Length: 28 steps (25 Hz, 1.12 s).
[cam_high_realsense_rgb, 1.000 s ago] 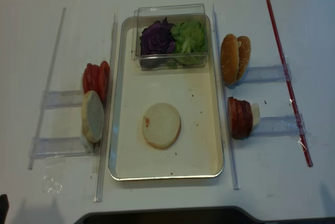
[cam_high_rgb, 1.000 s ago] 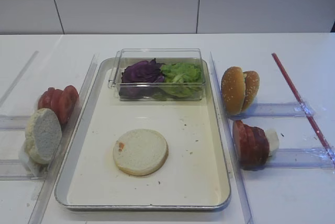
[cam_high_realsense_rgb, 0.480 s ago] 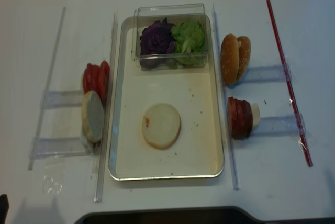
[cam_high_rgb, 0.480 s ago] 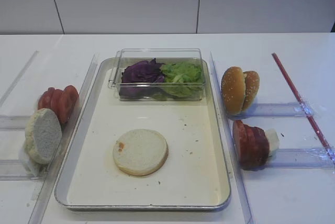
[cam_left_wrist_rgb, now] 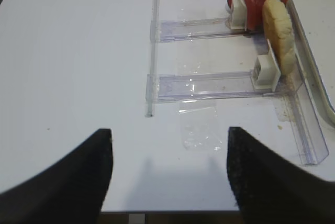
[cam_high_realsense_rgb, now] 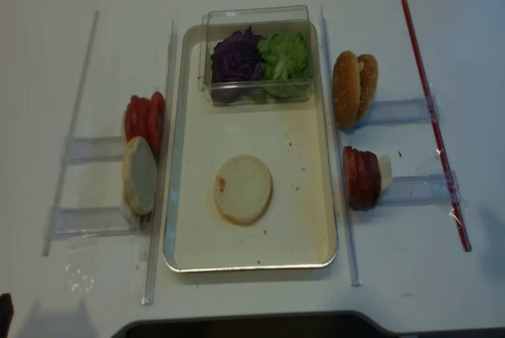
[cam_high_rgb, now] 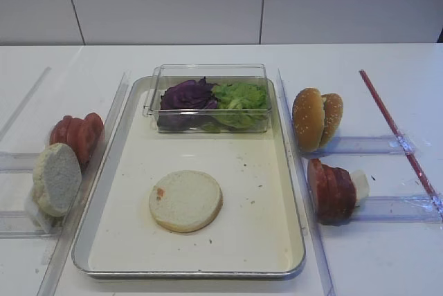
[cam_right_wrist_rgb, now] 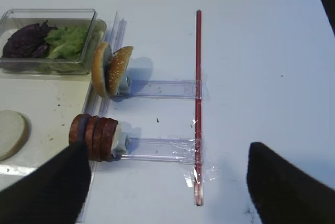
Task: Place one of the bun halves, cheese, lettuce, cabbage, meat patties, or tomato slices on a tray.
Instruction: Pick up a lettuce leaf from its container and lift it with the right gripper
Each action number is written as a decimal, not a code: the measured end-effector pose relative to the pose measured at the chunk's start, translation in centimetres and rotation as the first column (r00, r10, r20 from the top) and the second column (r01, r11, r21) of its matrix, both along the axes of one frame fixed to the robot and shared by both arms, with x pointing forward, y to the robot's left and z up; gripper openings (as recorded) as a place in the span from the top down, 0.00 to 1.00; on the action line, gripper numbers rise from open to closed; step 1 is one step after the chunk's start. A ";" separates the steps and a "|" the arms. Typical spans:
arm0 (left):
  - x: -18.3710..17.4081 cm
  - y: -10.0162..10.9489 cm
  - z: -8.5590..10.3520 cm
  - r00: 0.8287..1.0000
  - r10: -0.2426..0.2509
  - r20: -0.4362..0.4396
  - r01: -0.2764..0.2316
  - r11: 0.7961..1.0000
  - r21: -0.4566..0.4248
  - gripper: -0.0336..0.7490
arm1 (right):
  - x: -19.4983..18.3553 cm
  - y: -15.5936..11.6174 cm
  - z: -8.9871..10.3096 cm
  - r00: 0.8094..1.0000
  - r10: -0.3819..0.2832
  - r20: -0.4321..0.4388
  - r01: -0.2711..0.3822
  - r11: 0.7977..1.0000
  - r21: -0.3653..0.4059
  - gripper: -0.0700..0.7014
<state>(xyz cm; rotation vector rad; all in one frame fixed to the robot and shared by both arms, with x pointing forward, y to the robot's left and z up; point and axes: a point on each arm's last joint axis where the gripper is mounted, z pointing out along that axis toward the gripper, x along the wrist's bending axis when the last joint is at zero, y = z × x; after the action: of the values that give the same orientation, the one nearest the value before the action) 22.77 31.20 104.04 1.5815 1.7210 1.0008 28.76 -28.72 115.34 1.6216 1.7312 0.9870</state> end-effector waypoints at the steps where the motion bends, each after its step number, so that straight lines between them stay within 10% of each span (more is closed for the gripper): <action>1: 0.0 0.0 0.0 1.000 0.000 0.000 0.000 1.000 0.000 0.36 | 0.5 0.1 0.2 1.000 0.010 -0.012 -0.010 1.000 0.000 0.09; 12: 0.0 0.0 0.0 1.000 0.000 -0.002 0.000 1.000 0.000 0.36 | 7.8 1.6 2.2 0.973 0.141 -0.185 -0.127 0.988 0.082 0.11; 20: 0.0 0.0 0.0 1.000 0.000 -0.002 0.000 1.000 0.000 0.36 | 14.4 3.0 3.5 0.918 0.262 -0.299 -0.215 0.959 0.183 0.11; 28: 0.0 0.0 0.0 1.000 0.000 -0.002 0.000 1.000 0.000 0.36 | 20.9 4.6 5.0 0.897 0.331 -0.295 -0.274 0.937 0.219 0.12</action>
<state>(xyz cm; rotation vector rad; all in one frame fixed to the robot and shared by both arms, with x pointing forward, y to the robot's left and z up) 22.76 31.20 104.02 1.5826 1.7225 0.9995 49.61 -24.11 120.30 1.7345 2.2330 1.0816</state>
